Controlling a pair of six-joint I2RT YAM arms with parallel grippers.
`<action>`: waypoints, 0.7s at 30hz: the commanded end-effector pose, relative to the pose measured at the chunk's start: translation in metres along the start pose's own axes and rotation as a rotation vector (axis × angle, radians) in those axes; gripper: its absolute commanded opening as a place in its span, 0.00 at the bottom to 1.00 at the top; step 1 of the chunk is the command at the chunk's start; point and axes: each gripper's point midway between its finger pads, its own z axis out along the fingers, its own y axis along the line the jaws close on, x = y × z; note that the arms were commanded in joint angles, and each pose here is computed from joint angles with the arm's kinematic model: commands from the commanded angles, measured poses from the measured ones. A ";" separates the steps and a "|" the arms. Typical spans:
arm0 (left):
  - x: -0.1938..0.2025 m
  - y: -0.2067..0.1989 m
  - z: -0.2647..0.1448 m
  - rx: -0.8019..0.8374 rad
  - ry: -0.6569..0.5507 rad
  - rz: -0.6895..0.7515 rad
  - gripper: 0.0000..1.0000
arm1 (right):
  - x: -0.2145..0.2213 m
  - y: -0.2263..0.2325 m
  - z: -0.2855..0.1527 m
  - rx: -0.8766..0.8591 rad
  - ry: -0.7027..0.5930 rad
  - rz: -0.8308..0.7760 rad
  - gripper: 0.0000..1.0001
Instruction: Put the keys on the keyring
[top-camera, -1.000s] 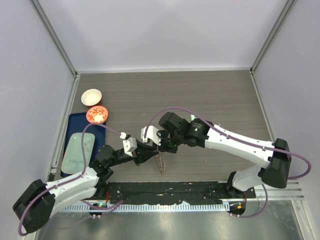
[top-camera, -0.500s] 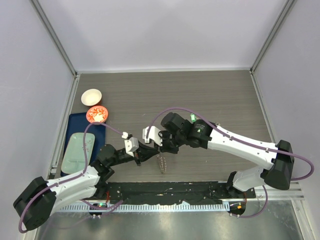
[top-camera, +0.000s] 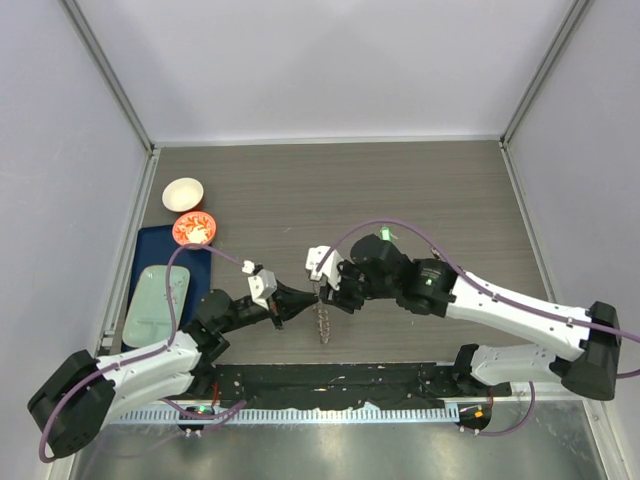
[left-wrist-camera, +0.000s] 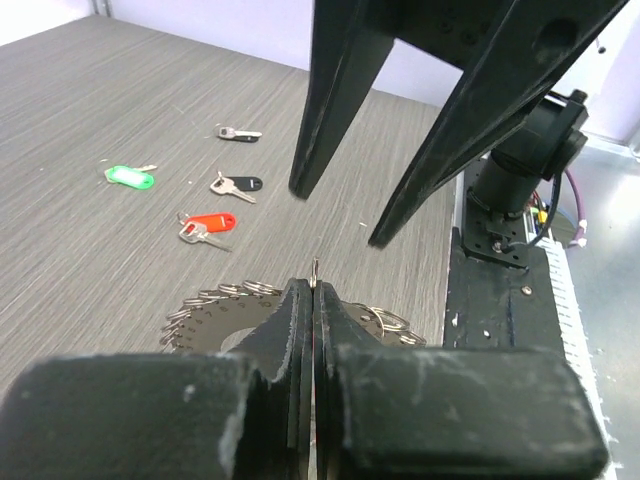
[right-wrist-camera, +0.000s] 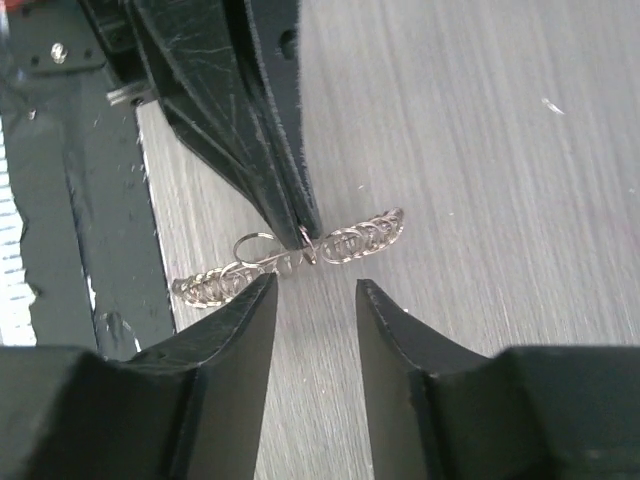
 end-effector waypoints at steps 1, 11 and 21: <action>-0.037 0.006 0.001 -0.054 -0.144 0.017 0.00 | -0.036 -0.030 -0.020 0.196 -0.217 0.098 0.46; -0.050 0.003 -0.014 -0.071 -0.223 0.103 0.00 | -0.036 -0.029 -0.035 0.235 -0.457 0.175 0.50; -0.060 -0.003 -0.024 -0.066 -0.267 0.158 0.00 | -0.046 -0.016 -0.027 0.120 -0.612 0.209 0.51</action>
